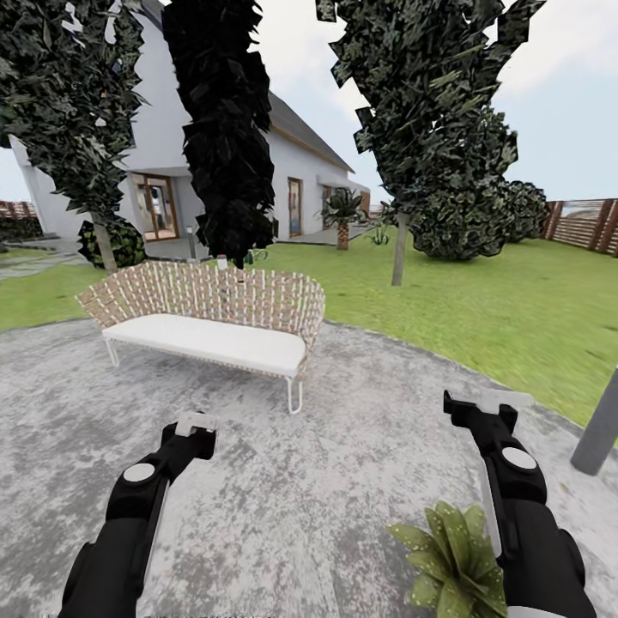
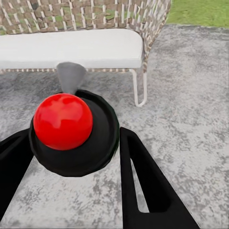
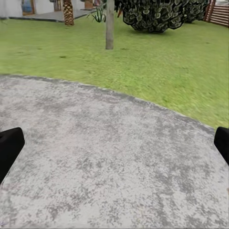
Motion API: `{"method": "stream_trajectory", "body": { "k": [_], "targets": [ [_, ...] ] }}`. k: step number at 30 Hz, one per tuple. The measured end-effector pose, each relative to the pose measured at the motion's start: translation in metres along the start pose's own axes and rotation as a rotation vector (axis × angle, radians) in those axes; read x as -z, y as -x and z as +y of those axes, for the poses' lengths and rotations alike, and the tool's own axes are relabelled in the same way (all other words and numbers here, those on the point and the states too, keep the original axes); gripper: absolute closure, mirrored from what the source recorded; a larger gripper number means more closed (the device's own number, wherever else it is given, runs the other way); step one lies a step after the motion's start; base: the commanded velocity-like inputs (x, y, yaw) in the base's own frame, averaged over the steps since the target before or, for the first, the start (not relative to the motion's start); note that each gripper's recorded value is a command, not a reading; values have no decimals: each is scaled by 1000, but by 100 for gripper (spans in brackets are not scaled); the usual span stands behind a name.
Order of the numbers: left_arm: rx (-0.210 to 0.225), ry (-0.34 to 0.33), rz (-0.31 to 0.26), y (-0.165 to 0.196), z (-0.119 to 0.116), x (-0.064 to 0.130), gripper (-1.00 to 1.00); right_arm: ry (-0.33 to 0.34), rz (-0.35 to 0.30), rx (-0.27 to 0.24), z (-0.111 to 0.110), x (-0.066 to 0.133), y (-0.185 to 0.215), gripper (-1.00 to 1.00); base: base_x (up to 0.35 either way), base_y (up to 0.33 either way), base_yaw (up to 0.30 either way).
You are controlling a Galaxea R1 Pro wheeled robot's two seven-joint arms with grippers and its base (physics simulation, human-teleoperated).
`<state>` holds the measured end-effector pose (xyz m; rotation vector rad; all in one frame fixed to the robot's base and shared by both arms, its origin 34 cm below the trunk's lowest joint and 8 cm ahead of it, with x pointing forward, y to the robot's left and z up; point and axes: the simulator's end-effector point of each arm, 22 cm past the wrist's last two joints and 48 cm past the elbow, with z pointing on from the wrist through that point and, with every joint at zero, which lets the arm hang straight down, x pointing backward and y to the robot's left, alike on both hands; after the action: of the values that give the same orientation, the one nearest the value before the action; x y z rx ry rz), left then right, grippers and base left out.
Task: Pick up the pesticide atomizer in the garden and spray insectifuge to fully cover both potted plants in the garden.
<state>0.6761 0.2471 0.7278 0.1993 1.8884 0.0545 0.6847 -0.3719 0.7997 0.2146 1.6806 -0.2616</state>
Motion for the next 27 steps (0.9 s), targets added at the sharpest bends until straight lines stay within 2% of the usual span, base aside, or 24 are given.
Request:
{"method": "stream_trajectory", "body": {
  "k": [27],
  "targets": [
    [1,-3,-1,0,-2,0,100,0,0,0,0,0,0,-100,0,0,260]
  ]
}}
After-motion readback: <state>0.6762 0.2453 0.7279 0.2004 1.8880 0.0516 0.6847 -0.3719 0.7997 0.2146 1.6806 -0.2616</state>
